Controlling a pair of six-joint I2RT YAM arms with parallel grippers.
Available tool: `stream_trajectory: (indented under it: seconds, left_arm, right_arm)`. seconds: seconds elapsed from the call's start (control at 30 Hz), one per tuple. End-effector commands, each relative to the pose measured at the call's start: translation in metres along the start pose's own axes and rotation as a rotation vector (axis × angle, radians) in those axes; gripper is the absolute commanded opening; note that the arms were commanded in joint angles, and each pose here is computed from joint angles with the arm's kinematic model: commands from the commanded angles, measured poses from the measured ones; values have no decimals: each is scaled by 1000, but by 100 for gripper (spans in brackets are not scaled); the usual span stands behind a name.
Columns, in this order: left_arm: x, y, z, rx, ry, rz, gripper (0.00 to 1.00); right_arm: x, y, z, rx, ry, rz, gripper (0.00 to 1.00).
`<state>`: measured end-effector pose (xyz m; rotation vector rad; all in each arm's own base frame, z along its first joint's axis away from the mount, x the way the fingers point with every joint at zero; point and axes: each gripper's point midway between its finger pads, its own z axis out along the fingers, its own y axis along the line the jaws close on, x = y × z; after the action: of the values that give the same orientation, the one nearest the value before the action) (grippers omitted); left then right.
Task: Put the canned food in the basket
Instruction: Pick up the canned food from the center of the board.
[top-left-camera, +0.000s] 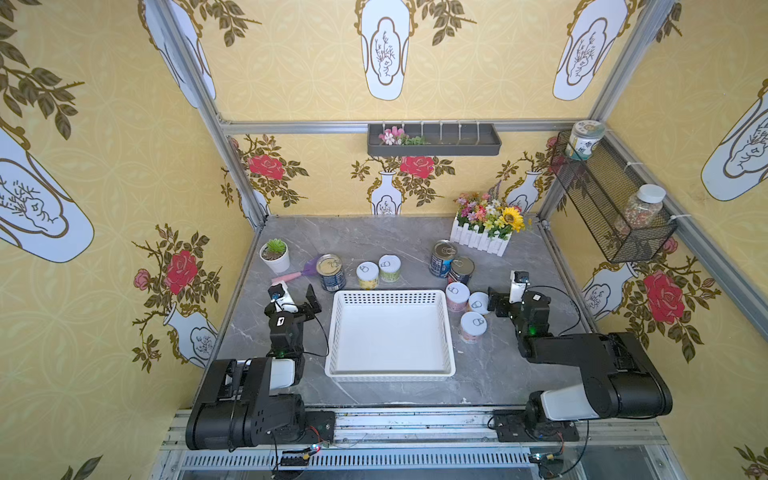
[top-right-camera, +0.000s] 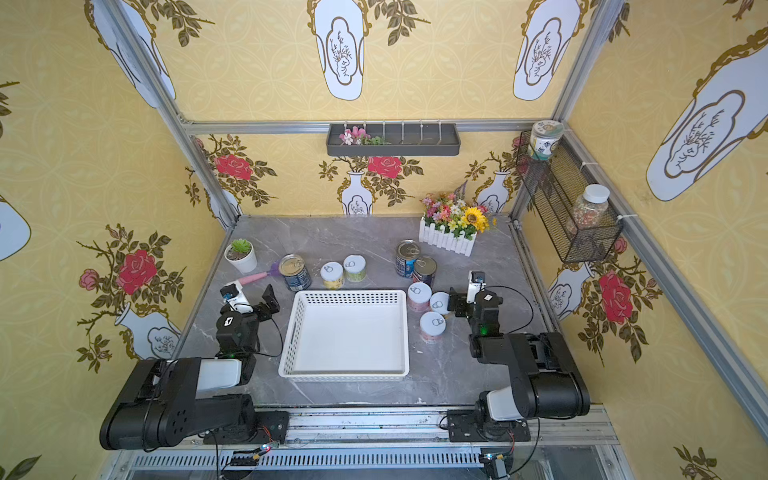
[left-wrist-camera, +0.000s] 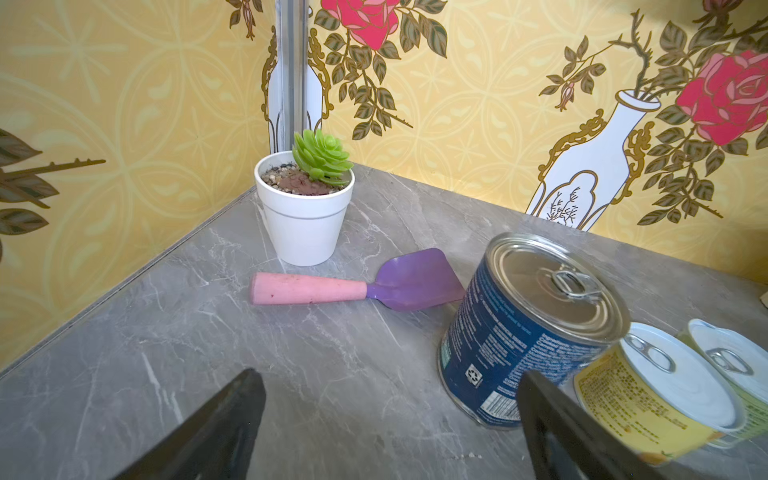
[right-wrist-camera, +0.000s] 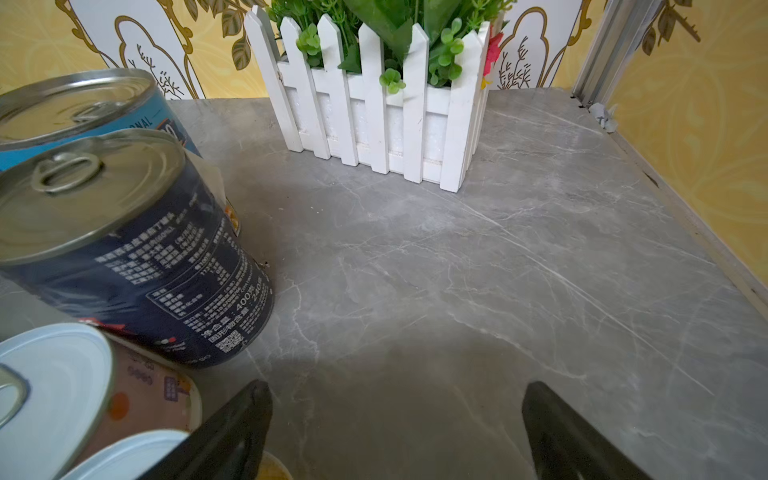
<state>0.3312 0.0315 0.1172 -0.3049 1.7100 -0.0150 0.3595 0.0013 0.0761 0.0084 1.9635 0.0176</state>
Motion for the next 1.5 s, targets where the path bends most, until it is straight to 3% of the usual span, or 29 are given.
stream_trajectory:
  seconds: [0.0, 0.73, 0.87, 0.93, 1.0, 1.1, 1.17, 1.27, 1.4, 1.47]
  left_arm:
    - [-4, -2, 0, 12, -16, 11, 100]
    - [-4, -2, -1, 11, -17, 10, 100]
    - [-12, -5, -3, 17, -47, 14, 100]
    - [-26, -1, -5, -39, -60, 14, 100]
    - [-41, 21, -11, -190, -60, -46, 100]
    - [-58, 49, -31, -378, -53, -185, 100]
    - [-70, 46, -41, -370, -48, -268, 100]
    - [-88, 23, -48, -249, -11, -327, 100]
    - [-98, 2, -54, -152, 68, -357, 100]
    - [-90, -12, -50, -75, 117, -314, 100]
  right_arm:
    - [0, 2, 0, -10, 2, -12, 97]
    - [0, 2, 0, -12, 0, -11, 97]
    - [-21, -17, -11, 210, -3, -25, 97]
    - [-41, -18, -22, 290, 28, -32, 97]
    - [-58, -32, -37, 385, 63, 125, 97]
    - [-72, -42, -55, 446, 159, 221, 97]
    - [-86, -32, -62, 392, 188, 261, 97]
    - [-88, -16, -74, 276, 228, 364, 97]
    - [-83, 13, -84, 0, 295, 482, 97]
    - [-72, 3, -93, 41, 335, 513, 97]
